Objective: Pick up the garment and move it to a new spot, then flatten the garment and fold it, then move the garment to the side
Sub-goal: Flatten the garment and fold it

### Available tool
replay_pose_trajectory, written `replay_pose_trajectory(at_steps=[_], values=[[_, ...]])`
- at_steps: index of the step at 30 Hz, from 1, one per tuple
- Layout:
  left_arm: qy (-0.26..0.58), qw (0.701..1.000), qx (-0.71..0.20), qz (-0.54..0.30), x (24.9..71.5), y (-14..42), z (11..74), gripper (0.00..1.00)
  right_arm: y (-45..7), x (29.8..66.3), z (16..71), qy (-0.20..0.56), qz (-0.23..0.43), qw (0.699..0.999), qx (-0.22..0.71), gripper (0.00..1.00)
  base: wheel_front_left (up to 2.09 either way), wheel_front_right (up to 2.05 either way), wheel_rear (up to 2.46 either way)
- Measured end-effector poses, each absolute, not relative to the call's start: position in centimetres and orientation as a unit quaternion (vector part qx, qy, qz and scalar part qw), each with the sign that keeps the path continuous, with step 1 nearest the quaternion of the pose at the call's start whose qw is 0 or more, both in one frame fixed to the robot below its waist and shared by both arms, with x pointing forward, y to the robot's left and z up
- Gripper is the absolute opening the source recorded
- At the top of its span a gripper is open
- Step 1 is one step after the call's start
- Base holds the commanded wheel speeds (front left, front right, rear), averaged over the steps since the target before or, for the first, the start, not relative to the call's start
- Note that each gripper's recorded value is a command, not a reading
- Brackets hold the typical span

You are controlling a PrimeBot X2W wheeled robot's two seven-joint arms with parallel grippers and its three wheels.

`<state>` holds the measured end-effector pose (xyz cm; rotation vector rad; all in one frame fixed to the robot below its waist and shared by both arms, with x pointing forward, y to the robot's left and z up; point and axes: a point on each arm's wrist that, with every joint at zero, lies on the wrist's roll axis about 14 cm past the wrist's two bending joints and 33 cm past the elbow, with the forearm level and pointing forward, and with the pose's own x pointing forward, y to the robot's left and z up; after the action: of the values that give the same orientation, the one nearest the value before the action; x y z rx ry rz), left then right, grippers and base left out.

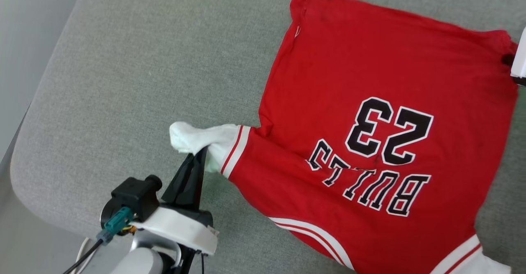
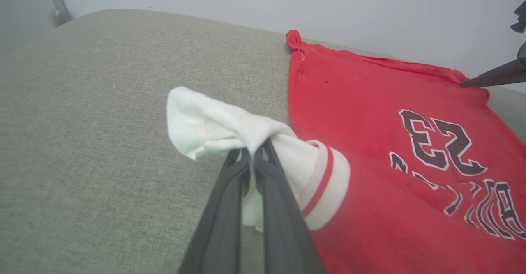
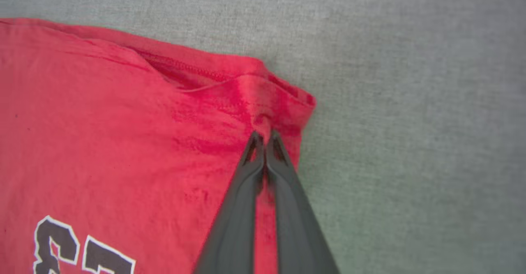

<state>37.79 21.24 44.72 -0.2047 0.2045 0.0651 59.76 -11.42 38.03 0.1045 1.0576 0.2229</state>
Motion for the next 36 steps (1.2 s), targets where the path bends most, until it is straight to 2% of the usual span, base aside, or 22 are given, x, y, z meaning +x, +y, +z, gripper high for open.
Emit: replay_pose_trajectory(at_steps=[5, 10, 14, 19, 25, 27, 28, 29, 30, 33, 36], values=[[0.109, 0.988, -0.102, 0.043, 36.2, 21.7, 44.7, 0.0, -14.1, 59.0, 42.3, 0.463, 0.097, 0.881, 0.004, 0.0, 0.0, 0.0, 0.0], [0.118, 0.987, -0.102, 0.047, 35.0, 21.9, 44.7, 0.0, -17.5, 54.7, 44.4, 0.448, 0.089, 0.889, -0.039, 0.0, 0.0, 0.0, 0.0], [0.129, 0.985, -0.102, 0.043, 34.1, 21.8, 44.5, 0.0, -20.7, 48.1, 43.5, 0.475, 0.078, 0.875, -0.059, 0.0, 0.0, 0.0, 0.0], [0.136, 0.985, -0.101, 0.024, 33.7, 20.9, 44.7, 0.0, -24.4, 38.1, 41.3, 0.525, 0.05, 0.848, -0.042, 0.0, 0.0, 0.0, 0.0], [0.134, 0.986, -0.099, -0.002, 33.6, 19.6, 45.1, 0.0, -24.3, 26.2, 37.4, 0.593, 0.026, 0.804, 0.041, 0.0, 0.0, 0.0, 0.0], [0.135, 0.986, -0.098, -0.009, 33.8, 19.2, 45.3, 0.0, -23.5, 23.7, 36.5, 0.606, 0.023, 0.792, 0.07, 0.0, 0.0, 0.0, 0.0], [0.135, 0.986, -0.098, -0.013, 34.0, 18.9, 45.4, 0.0, -23.1, 23.0, 36.3, 0.606, 0.022, 0.791, 0.083, 0.24, 0.0, 0.0, 0.0], [0.135, 0.986, -0.098, -0.016, 34.1, 18.6, 45.4, 0.0, -22.8, 22.8, 36.3, 0.601, 0.021, 0.794, 0.093, 0.86, 0.0, 0.0, 0.0], [0.136, 0.986, -0.098, -0.02, 34.2, 18.4, 45.5, 0.0, -22.8, 23.1, 36.5, 0.588, 0.018, 0.803, 0.098, 1.0, 0.0, 0.0, 0.0], [0.14, 0.985, -0.095, -0.023, 34.3, 18.3, 45.3, 0.0, -23.2, 25.6, 37.9, 0.524, 0.011, 0.847, 0.093, 1.0, 0.0, 0.0, 0.0], [0.144, 0.985, -0.094, -0.024, 34.5, 18.3, 45.2, 0.0, -24.1, 30.9, 41.4, 0.399, 0.001, 0.914, 0.079, 1.0, 0.0, 0.0, 0.0]])
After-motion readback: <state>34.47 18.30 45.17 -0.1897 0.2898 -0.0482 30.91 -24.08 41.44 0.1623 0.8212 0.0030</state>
